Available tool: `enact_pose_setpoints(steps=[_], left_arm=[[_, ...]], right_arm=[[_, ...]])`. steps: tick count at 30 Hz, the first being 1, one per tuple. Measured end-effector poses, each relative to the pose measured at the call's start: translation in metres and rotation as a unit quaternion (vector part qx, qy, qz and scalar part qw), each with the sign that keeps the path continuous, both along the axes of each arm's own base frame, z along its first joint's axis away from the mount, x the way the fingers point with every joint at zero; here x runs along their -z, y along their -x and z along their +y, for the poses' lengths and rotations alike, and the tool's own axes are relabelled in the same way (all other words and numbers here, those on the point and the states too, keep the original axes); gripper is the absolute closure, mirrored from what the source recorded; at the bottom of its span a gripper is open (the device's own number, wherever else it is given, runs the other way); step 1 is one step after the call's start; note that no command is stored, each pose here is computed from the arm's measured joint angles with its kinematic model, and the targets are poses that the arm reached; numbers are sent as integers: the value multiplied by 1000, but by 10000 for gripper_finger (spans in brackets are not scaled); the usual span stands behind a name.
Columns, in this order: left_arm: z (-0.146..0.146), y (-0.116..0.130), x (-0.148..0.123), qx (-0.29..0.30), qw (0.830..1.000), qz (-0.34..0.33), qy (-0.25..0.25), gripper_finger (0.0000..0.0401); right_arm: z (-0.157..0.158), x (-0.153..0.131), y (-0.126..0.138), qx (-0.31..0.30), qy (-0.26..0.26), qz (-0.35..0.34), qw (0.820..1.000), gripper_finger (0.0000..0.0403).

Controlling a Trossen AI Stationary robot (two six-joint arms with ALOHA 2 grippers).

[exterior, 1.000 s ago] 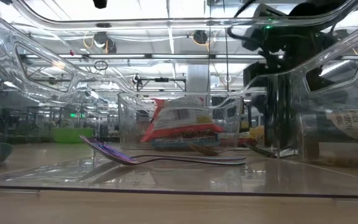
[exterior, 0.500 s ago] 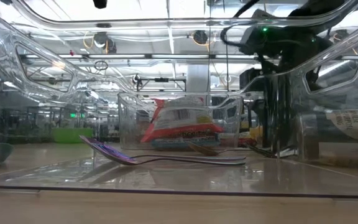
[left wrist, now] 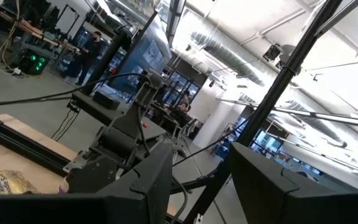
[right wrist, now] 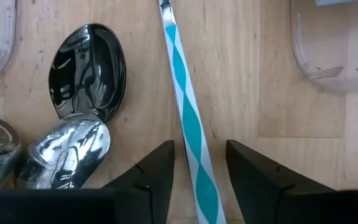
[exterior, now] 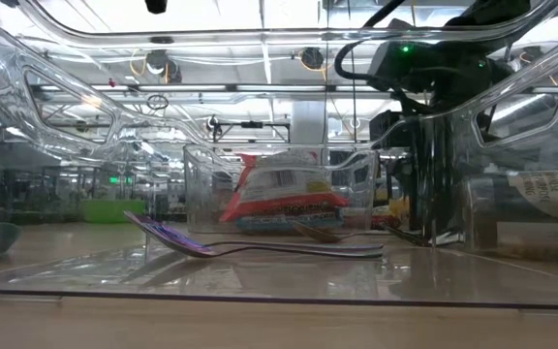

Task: Pick & Place Food Item
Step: Put the top blue spoon into the bottom transparent bin

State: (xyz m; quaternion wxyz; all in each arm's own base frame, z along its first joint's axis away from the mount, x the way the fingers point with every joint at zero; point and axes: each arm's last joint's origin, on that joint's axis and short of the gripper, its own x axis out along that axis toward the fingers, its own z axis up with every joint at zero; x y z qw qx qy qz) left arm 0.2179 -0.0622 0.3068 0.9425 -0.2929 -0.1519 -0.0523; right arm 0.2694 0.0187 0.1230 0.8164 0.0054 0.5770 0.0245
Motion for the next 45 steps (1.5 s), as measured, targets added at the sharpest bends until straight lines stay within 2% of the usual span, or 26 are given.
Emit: enact_pose_setpoints(steps=[15, 18, 24, 26, 36, 45], left_arm=[[0, 0, 0, 0, 1000, 0, 0, 238], [0, 0, 0, 0, 1000, 0, 0, 238], [0, 0, 0, 0, 1000, 0, 0, 238], [0, 0, 0, 0, 1000, 0, 0, 238], [0, 0, 0, 0, 1000, 0, 0, 238], [0, 0, 0, 0, 1000, 0, 0, 238]], right_arm=[[0, 1, 0, 7, -4, 2, 1000, 273], [0, 1, 0, 7, -5, 0, 1000, 293], [0, 1, 0, 11, -8, -1, 1000, 366], [0, 1, 0, 11, -8, 0, 1000, 379], [0, -3, 1, 40, -16, -6, 999, 379], [-3, -39, 10, 68, -16, -42, 997, 379]])
